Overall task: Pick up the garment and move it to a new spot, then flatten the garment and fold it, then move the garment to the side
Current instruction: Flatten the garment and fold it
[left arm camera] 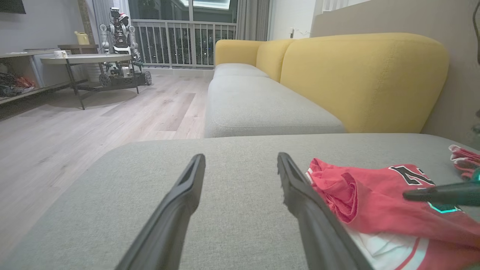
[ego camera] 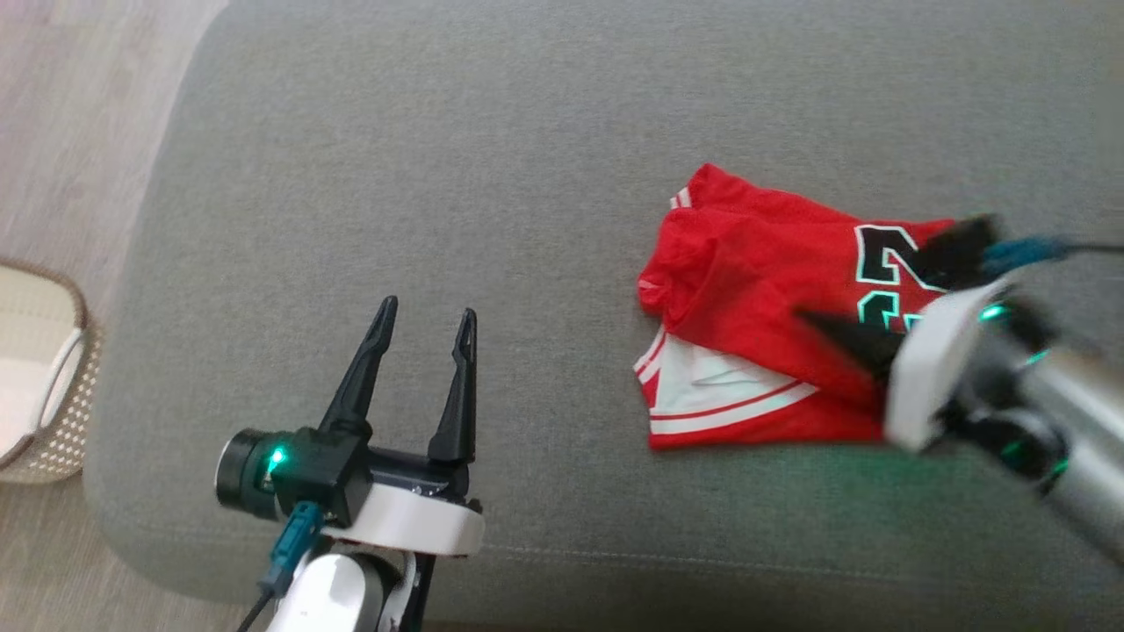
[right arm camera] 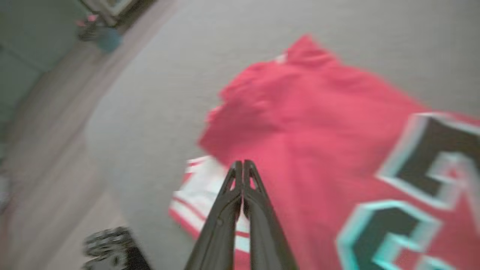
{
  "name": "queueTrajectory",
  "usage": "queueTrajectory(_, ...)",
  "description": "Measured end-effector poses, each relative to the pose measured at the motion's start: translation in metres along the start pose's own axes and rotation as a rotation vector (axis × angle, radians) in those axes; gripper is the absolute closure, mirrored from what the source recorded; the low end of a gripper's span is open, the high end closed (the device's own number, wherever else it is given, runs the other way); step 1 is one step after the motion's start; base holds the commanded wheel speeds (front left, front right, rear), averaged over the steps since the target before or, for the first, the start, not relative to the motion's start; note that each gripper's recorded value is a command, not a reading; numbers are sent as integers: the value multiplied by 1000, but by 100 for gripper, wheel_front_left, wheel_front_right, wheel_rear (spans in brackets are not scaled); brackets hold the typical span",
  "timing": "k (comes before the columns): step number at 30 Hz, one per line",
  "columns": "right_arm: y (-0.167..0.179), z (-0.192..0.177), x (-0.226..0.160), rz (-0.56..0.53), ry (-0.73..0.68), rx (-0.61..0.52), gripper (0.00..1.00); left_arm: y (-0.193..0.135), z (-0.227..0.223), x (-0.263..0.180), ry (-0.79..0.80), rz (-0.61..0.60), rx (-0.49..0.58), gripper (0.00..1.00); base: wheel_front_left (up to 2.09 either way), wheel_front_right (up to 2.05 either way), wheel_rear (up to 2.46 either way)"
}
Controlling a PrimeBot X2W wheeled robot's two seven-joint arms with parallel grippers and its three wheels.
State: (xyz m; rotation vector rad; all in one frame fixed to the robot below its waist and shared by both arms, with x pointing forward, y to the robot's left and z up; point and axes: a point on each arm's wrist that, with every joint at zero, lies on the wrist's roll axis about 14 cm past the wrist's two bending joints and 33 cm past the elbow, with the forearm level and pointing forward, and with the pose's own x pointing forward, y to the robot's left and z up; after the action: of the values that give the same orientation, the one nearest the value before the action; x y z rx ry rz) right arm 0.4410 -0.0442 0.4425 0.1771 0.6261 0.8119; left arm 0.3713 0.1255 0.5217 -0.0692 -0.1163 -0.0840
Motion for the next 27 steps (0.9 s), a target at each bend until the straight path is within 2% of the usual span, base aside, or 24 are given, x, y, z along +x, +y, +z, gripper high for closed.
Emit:
queueTrajectory(2,-32,10,-10,-103,-34,-53,100,-2,0,0,-2,-8,-3,0,0,0,0)
queueTrajectory(4,-45,13,-11,-142,-51,-40,100,-3,0,0,-1,-8,-4,0,0,0,0)
queueTrajectory(9,-43,-5,11,-138,-5,16,100,2,-2,-4,11,7,0,0,0,0,0)
queueTrajectory(16,-57,-4,31,-167,28,2,100,17,-7,-11,32,59,17,0,0,0,0)
queueTrajectory(21,-41,-9,48,-110,66,32,100,24,-8,-15,41,87,23,0,0,0,0)
queueTrajectory(27,3,-19,45,27,116,89,100,18,-7,-13,33,68,17,0,0,0,0)
